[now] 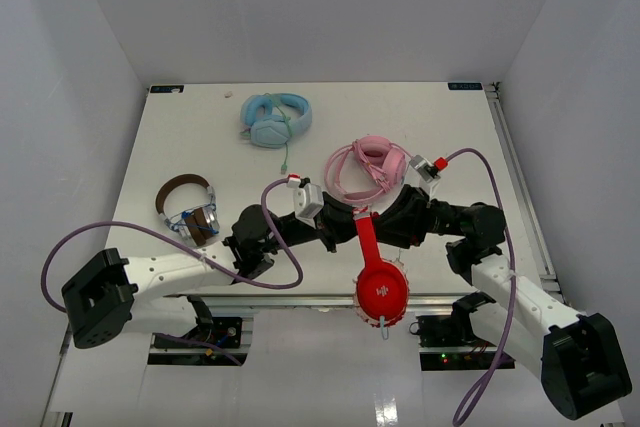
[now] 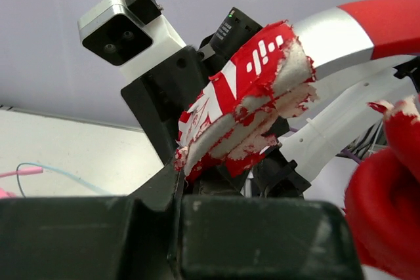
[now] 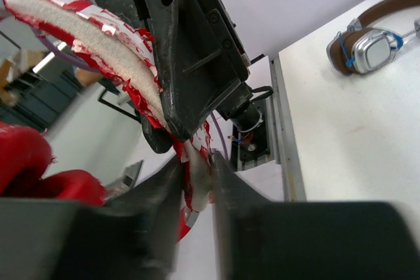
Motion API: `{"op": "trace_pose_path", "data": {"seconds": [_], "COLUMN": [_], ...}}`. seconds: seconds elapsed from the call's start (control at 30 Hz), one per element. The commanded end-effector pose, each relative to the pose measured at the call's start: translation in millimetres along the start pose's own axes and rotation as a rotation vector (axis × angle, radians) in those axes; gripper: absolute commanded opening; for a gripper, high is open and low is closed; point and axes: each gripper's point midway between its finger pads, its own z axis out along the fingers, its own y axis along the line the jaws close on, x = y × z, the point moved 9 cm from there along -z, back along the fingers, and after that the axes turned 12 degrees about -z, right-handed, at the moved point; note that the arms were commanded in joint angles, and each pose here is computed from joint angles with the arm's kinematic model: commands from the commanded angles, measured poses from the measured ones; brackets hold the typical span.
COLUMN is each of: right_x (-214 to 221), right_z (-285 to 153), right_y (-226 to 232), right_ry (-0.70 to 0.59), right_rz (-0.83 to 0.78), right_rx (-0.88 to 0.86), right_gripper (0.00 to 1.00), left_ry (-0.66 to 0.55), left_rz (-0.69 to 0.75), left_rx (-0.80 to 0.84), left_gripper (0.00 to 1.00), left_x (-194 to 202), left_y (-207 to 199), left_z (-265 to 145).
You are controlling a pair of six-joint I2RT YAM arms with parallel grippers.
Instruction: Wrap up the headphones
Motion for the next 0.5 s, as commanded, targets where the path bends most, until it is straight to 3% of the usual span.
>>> {"op": "trace_pose_path", "data": {"seconds": [0.0, 0.1, 0.3, 0.47], "right_x": [-5.0, -6.2, -29.4, -60.0], "right_z": [3.9, 3.1, -5.5, -17.4], "right_y": [-15.7, -34.5, -50.4, -58.3], "right_ry": [-0.042, -0.002, 0.017, -0.02], "right_rz": [-0.005, -0.015, -0.109, -0.172], "right_rx": [0.12, 0.293, 0.645, 0.949], "right_gripper": [0.49, 0.67, 0.9, 0.95], "left_ry": [-0.044, -0.032, 0.002, 0.045], "left_rz": [-0.008, 0.0, 0.04, 0.07], "left_rx": [-0.064, -0.173, -0.553, -0.853], "left_gripper": [0.0, 0.0, 0.0, 0.0], "left_x": [-25.2, -30.3, -35.0, -42.7], "left_y": [-6.2, -0.4, 18.4, 29.3], "left_z": [5.5, 0.3, -36.3, -64.5]}}
